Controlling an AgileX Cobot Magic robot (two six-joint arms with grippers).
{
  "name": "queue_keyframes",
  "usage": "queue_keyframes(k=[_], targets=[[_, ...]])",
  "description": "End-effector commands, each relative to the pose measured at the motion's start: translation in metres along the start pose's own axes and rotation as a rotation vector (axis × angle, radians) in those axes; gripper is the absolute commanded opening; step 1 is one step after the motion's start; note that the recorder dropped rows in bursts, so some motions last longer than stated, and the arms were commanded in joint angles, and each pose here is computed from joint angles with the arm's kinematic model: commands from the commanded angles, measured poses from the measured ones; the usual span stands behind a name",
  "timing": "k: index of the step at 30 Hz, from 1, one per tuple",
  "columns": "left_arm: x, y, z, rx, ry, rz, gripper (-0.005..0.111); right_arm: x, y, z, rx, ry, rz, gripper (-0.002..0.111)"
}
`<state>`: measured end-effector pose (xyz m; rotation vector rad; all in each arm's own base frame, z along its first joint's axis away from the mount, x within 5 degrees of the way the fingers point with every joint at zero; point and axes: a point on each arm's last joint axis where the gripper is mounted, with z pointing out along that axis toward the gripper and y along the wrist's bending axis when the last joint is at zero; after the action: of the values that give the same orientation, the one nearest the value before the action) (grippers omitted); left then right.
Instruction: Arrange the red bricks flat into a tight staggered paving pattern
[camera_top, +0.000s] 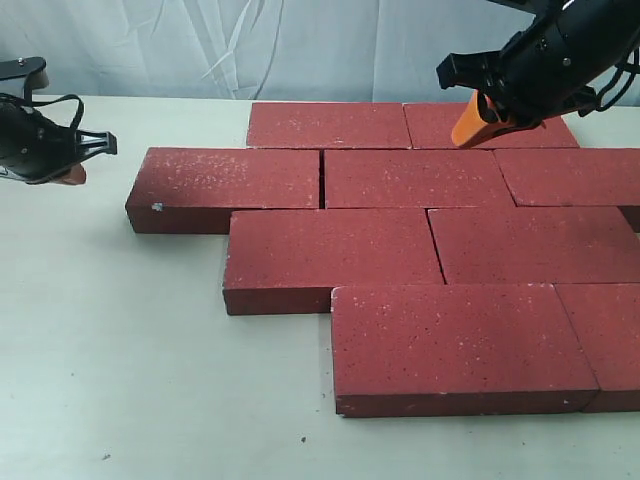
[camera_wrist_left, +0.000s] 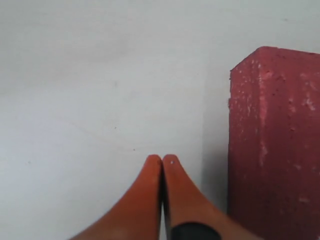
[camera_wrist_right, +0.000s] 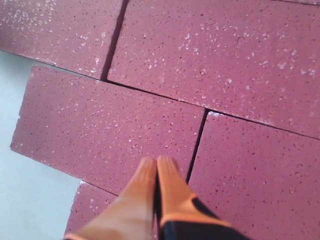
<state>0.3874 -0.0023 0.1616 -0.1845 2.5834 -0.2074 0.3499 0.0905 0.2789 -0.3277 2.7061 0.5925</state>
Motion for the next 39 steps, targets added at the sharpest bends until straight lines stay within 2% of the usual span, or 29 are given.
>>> queue_keyframes(k=[1, 13, 33, 39], targets=[[0.000, 0.003, 0.018, 0.003, 0.035, -0.034, 0.000, 0.000, -0.002, -0.004, 0.012, -0.015, 0.000, -0.001], [0.010, -0.008, 0.041, 0.152, 0.108, -0.064, 0.000, -0.002, -0.002, -0.004, 0.019, -0.039, -0.001, -0.001], [0.019, -0.015, 0.042, 0.236, 0.199, -0.066, 0.000, -0.003, -0.002, -0.004, 0.021, -0.048, -0.001, -0.001], [0.017, -0.009, 0.042, 0.215, 0.176, -0.071, 0.000, -0.004, -0.003, -0.004, 0.024, -0.058, -0.001, -0.001]])
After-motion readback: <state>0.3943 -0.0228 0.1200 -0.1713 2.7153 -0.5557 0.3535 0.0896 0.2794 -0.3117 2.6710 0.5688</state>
